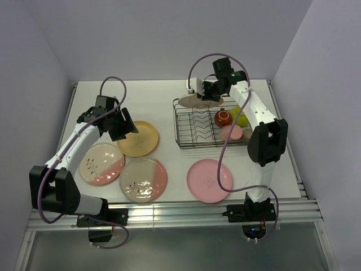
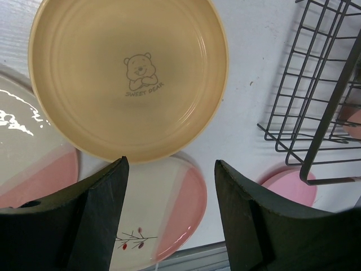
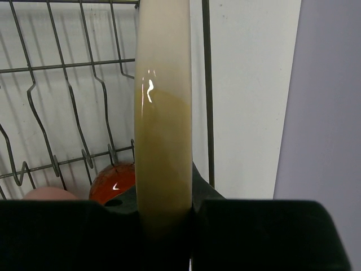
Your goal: Load the mixed dishes into the dish rack
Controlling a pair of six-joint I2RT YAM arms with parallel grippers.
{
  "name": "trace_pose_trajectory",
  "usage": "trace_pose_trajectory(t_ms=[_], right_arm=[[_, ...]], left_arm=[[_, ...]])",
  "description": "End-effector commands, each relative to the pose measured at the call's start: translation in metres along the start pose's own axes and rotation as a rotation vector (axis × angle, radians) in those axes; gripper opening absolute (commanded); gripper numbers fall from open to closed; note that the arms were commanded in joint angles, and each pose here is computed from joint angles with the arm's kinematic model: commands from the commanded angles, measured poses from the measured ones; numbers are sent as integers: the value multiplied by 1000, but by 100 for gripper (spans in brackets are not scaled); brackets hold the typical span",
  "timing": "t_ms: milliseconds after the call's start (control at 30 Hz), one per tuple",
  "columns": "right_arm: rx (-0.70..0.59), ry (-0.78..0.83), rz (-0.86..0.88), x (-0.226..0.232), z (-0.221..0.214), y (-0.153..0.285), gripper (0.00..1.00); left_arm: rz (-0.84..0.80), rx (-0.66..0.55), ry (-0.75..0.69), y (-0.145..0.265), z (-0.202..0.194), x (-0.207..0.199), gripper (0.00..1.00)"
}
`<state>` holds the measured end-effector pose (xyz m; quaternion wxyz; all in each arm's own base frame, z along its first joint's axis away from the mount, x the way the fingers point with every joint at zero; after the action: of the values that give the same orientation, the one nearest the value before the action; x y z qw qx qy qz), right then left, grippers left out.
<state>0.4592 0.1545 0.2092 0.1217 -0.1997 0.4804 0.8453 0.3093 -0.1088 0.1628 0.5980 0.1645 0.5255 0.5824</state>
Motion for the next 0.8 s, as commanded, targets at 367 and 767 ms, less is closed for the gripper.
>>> trace_pose_trajectory(t_ms=[367,767], right_arm=[[-151,-4,-60,-33,8,6,0],[-185,-72,-32,-31,-4,-28,23]], left_arm=[[-25,-25,20,1,4,4,68],[-11,-41,74,1,5,18,69]])
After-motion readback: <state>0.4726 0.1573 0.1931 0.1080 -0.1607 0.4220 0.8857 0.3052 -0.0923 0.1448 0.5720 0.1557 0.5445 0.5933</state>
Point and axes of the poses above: each gripper's point midway between its finger pads, its own y axis back along the fingers, its own x axis along the line the jaws close on, z = x × y, the point moved 2 cm from there along y, back along the fingers, and after that the axes turned 1 degree about y, right-handed, at the moved point
